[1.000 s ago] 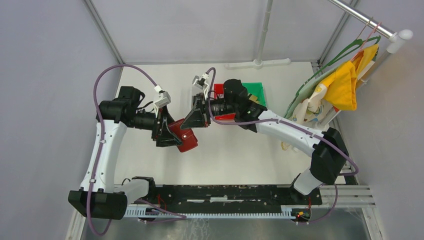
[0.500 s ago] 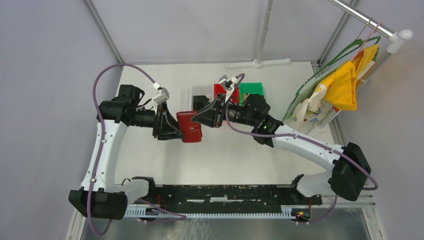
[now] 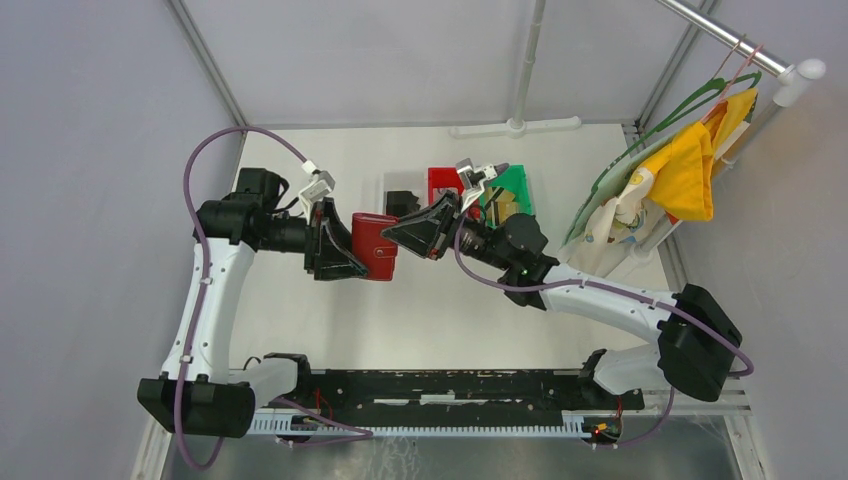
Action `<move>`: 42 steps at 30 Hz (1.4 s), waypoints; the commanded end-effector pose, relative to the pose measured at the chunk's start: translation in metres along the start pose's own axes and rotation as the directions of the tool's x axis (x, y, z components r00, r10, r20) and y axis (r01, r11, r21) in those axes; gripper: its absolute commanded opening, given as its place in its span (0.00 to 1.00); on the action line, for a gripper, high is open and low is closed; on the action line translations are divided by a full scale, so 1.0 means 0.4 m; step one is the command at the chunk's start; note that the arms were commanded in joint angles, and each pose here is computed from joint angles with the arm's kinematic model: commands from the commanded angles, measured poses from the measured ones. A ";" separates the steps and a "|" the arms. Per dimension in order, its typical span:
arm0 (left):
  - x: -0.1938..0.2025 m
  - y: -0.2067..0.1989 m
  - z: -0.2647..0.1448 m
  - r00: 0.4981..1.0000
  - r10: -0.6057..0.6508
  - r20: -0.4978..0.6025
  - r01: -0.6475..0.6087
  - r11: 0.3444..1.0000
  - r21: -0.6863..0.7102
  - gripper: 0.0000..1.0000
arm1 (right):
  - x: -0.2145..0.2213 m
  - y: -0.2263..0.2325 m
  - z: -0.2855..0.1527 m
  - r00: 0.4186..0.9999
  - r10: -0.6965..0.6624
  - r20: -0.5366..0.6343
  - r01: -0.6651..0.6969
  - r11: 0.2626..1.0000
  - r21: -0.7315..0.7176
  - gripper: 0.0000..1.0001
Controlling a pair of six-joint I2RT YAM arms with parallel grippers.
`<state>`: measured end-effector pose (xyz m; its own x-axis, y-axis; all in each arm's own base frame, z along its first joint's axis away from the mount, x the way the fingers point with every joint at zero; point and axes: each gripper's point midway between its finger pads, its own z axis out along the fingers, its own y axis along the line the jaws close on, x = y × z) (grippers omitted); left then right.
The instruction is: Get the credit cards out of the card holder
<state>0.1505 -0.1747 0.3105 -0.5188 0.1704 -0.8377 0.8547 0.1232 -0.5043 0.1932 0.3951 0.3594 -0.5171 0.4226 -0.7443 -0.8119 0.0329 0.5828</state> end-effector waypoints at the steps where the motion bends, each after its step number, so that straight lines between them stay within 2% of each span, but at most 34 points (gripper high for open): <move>1: -0.016 -0.021 -0.002 1.000 0.014 0.013 -0.014 1.000 0.002 0.63 | -0.114 0.100 0.027 0.979 -0.040 0.198 0.060 0.993 -0.099 0.00; 3: -0.011 -0.014 -0.002 1.000 0.014 0.009 -0.013 1.000 -0.013 0.59 | -0.110 0.108 0.034 0.978 -0.041 0.206 0.063 0.993 -0.104 0.00; 5: -0.012 -0.012 -0.003 1.000 0.023 0.007 -0.022 0.999 -0.031 0.49 | -0.104 0.107 0.039 0.978 -0.043 0.203 0.063 0.993 -0.095 0.00; 8: -0.025 0.012 -0.008 0.999 0.043 0.006 -0.042 0.995 -0.095 0.19 | -0.096 0.087 0.036 0.979 -0.052 0.198 0.063 0.997 -0.051 0.00; 9: -0.029 0.021 -0.010 0.999 0.049 0.007 -0.048 0.991 -0.121 0.12 | -0.090 0.072 0.037 0.981 -0.053 0.187 0.058 0.998 -0.020 0.00; 10: -0.032 0.030 -0.014 0.998 0.059 0.007 -0.058 0.987 -0.152 0.07 | -0.085 0.056 0.039 0.983 -0.056 0.172 0.054 0.998 0.016 0.04; 11: -0.034 0.043 -0.017 0.997 0.071 0.005 -0.068 0.980 -0.187 0.04 | -0.073 0.022 0.042 0.989 -0.060 0.138 0.048 0.995 0.089 0.17; 12: -0.036 0.056 -0.022 0.996 0.088 0.003 -0.085 0.970 -0.228 0.02 | -0.073 -0.007 0.048 0.992 -0.069 0.107 0.051 0.985 0.163 0.34; 14: -0.038 0.092 -0.038 0.992 0.123 -0.011 -0.119 0.937 -0.328 0.02 | -0.061 -0.092 0.041 0.995 -0.097 0.021 0.083 0.928 0.362 0.61; 15: -0.038 0.113 -0.048 0.990 0.143 -0.020 -0.140 0.914 -0.380 0.02 | -0.052 -0.127 0.030 0.995 -0.093 -0.029 0.096 0.889 0.447 0.71; 17: -0.044 0.157 -0.071 0.985 0.172 -0.028 -0.164 0.860 -0.484 0.02 | -0.040 -0.187 -0.004 0.992 -0.082 -0.092 0.121 0.799 0.589 0.80; 20: -0.045 0.206 -0.096 0.980 0.192 -0.048 -0.184 0.798 -0.573 0.02 | -0.006 -0.226 -0.043 0.990 -0.050 -0.132 0.128 0.718 0.685 0.81; 26: -0.017 0.272 -0.113 0.988 0.144 -0.056 -0.145 0.743 -0.653 0.02 | 0.049 -0.196 -0.019 0.988 -0.038 -0.150 0.133 0.704 0.697 0.72; 28: -0.003 0.283 -0.109 0.989 0.129 -0.069 -0.142 0.735 -0.663 0.02 | 0.061 -0.179 0.006 0.987 -0.036 -0.158 0.136 0.715 0.686 0.68; 36: 0.010 0.295 -0.066 0.988 0.127 -0.090 -0.154 0.720 -0.677 0.02 | 0.109 -0.167 0.105 0.981 0.000 -0.194 0.130 0.743 0.656 0.64; 42: 0.009 0.288 -0.049 0.988 0.125 -0.088 -0.152 0.738 -0.658 0.02 | 0.111 -0.197 0.106 0.981 -0.012 -0.194 0.146 0.704 0.695 0.58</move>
<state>0.2375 -0.1294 0.2294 -0.4752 0.3194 -0.8198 0.6842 0.7200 -0.1161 0.2363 0.4466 0.2729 -0.5834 0.1765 -0.7928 -0.4804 0.7121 0.5120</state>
